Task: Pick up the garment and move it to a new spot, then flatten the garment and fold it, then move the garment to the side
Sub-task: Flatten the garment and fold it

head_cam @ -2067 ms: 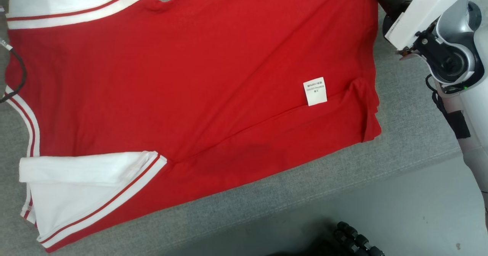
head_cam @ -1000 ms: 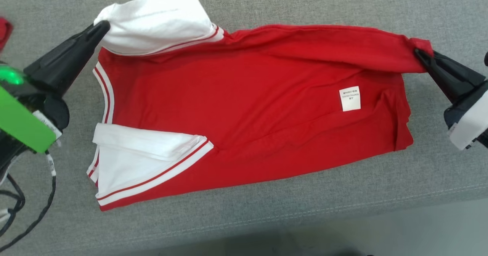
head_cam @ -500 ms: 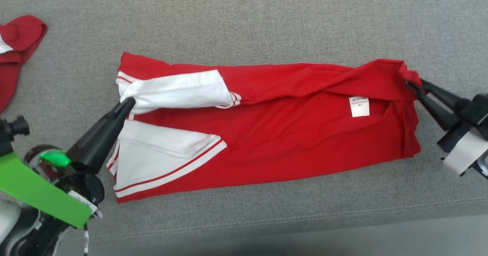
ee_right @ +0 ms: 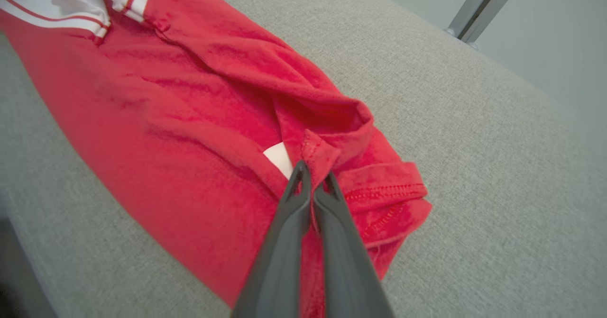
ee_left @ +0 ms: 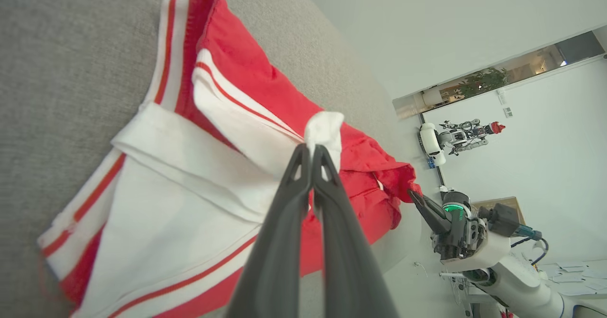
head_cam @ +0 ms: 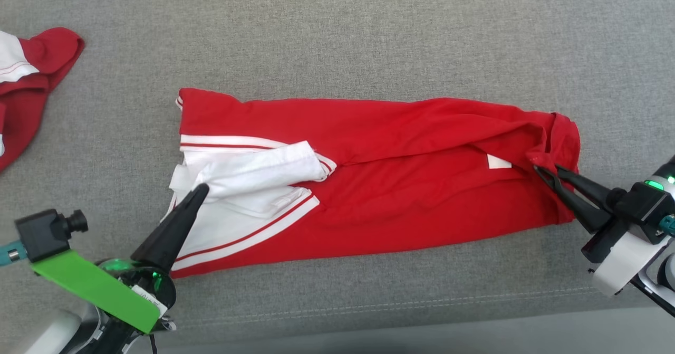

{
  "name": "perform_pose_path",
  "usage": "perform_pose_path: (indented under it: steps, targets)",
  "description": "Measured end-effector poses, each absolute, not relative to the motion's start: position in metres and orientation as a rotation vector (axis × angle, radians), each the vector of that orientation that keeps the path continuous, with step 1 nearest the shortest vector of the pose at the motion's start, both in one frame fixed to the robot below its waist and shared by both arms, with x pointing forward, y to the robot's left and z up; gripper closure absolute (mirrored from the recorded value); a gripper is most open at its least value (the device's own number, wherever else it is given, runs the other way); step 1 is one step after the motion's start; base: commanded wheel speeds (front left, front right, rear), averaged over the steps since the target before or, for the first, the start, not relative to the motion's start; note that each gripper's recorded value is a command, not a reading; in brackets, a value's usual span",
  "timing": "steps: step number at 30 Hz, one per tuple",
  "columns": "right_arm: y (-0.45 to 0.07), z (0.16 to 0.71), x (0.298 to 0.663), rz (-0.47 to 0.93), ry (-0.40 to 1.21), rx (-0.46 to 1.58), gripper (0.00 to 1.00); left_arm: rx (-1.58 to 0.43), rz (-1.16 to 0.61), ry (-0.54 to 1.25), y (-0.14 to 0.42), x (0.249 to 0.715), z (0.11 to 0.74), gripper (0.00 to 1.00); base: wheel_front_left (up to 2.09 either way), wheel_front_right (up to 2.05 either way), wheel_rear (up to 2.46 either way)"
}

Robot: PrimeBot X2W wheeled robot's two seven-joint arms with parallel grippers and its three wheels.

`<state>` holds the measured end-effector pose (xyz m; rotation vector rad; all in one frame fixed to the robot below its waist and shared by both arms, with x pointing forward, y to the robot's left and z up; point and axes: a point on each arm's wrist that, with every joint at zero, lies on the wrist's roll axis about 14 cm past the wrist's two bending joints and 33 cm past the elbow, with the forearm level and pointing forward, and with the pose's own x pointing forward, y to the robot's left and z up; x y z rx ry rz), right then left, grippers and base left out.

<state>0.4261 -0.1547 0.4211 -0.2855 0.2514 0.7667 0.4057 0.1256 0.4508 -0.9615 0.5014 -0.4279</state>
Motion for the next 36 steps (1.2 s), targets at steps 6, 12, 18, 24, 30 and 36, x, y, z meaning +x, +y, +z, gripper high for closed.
perform_pose_path:
  steps: [6, 12, 18, 24, 30, 36]
  targets:
    - [-0.165, 0.416, 0.423, 0.714, 0.284, -0.254, 0.0, -0.977, -0.342, 0.531, 0.135, 0.401, 0.43, 0.0, 0.0, 0.0, 0.0]
    - [-0.172, 0.426, 0.422, 0.654, 0.256, -0.223, 0.0, -0.946, -0.276, 0.456, 0.151, 0.403, 0.43, 0.0, 0.0, 0.0, 0.0]
    - [-0.171, 0.463, 0.428, 0.555, 0.129, -0.112, 0.0, -0.722, -0.22, 0.353, 0.187, 0.407, 0.433, 0.0, 0.0, 0.0, 0.0]
    - [-0.184, 0.507, 0.433, 0.375, -0.04, 0.018, 0.0, -0.512, -0.104, 0.146, 0.214, 0.427, 0.475, 0.0, 0.0, 0.0, 0.0]
    - [-0.179, 0.534, 0.427, 0.309, -0.142, 0.069, 0.0, -0.37, -0.038, -0.004, 0.217, 0.423, 0.513, 0.0, 0.0, 0.0, 0.0]
    - [-0.175, 0.546, 0.421, 0.251, -0.192, 0.097, 0.0, -0.277, -0.025, -0.064, 0.204, 0.41, 0.53, 0.0, 0.0, 0.0, 0.0]
